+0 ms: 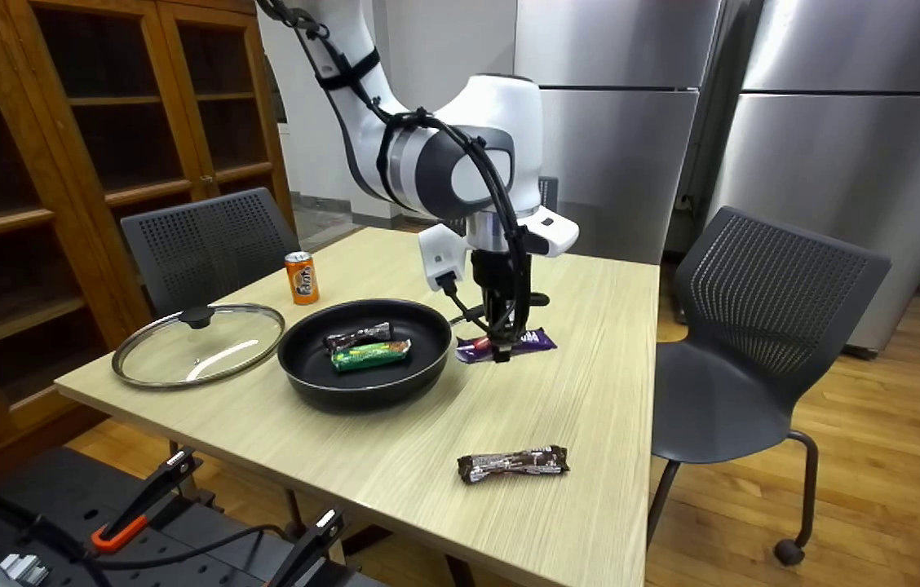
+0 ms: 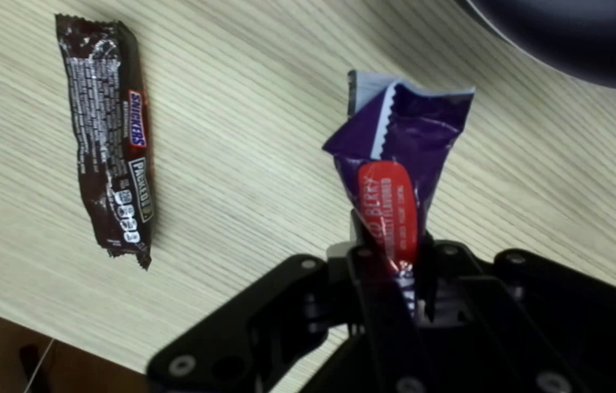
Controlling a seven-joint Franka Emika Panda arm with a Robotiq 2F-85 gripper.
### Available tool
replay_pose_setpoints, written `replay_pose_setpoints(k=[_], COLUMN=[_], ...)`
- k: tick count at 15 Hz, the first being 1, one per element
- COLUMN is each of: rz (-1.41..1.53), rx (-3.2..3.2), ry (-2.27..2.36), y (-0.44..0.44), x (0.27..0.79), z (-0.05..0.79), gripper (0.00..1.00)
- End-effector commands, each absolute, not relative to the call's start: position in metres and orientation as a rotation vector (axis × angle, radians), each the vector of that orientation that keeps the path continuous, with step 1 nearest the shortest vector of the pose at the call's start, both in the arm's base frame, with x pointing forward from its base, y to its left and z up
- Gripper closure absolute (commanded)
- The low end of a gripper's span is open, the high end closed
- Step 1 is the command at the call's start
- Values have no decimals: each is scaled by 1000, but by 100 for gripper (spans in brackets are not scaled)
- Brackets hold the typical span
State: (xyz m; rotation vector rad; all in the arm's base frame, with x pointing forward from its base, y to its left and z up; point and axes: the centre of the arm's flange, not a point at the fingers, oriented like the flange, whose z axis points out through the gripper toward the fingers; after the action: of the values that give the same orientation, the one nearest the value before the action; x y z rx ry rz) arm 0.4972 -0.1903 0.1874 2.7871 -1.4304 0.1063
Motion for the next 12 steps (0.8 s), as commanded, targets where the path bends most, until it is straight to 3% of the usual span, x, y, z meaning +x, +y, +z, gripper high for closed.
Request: replay_pose_setpoints(k=[1,12], rz=[184,249], rx=[2775,2769], ry=[-1380,-1224], y=[-160,-68], x=[488,508], z=[216,227], gripper=[96,96])
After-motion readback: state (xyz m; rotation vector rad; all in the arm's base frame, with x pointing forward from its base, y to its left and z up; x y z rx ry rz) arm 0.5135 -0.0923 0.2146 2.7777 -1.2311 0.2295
